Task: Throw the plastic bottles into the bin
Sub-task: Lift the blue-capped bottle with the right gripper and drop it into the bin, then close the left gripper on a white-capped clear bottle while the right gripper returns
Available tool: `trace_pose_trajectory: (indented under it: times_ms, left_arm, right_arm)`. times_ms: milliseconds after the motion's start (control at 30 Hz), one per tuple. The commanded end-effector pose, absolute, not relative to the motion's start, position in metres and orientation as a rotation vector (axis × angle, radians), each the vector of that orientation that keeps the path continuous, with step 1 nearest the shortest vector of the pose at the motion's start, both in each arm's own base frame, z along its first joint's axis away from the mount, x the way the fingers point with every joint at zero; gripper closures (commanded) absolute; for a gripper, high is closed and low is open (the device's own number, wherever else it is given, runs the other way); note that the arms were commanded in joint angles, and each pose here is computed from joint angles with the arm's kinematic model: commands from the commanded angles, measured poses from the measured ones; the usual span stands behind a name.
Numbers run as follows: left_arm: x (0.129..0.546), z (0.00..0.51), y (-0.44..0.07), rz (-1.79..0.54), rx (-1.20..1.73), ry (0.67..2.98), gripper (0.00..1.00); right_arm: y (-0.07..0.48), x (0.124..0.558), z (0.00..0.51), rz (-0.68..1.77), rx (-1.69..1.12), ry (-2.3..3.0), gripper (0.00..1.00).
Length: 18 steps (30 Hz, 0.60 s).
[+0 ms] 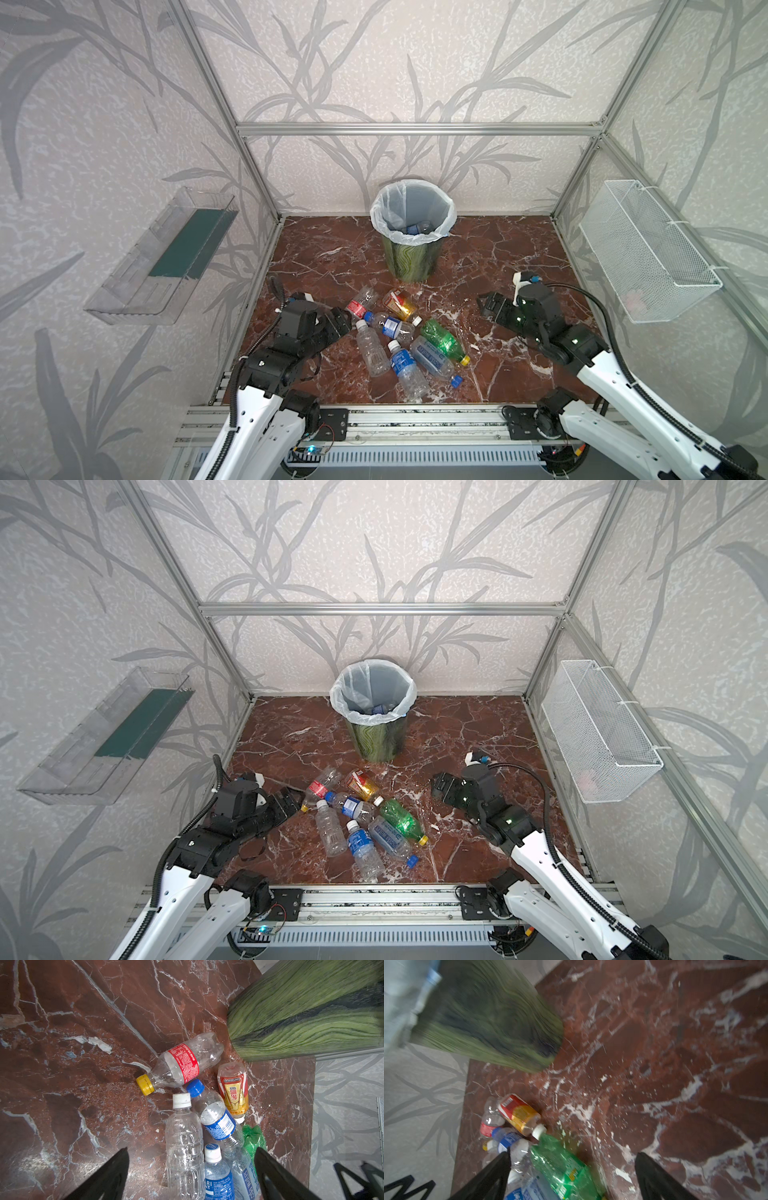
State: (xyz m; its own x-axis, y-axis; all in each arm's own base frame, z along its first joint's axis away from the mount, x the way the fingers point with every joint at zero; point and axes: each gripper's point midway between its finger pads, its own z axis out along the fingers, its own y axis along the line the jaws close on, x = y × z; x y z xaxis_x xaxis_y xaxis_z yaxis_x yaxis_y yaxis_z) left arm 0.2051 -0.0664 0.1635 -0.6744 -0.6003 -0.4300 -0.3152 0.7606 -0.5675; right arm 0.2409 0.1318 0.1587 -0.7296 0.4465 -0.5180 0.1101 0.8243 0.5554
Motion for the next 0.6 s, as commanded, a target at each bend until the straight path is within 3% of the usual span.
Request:
trace_pose_trajectory:
  times_ms: [0, 300, 567]
  left_arm:
    - [0.205, 0.162, -0.068, -0.637, -0.694, 2.332, 0.07]
    - [0.197, 0.125, -0.093, -0.788, -0.753, 2.419, 0.14]
    - [0.19, 0.1, -0.111, -0.765, -0.695, 2.513, 0.14]
  right_arm:
    - [0.136, 0.228, 0.149, 0.714, 0.433, 2.351, 0.08]
    - [0.147, 0.217, 0.118, 0.715, 0.422, 2.425, 0.07]
    - [0.148, 0.214, 0.106, 0.703, 0.432, 2.448, 0.07]
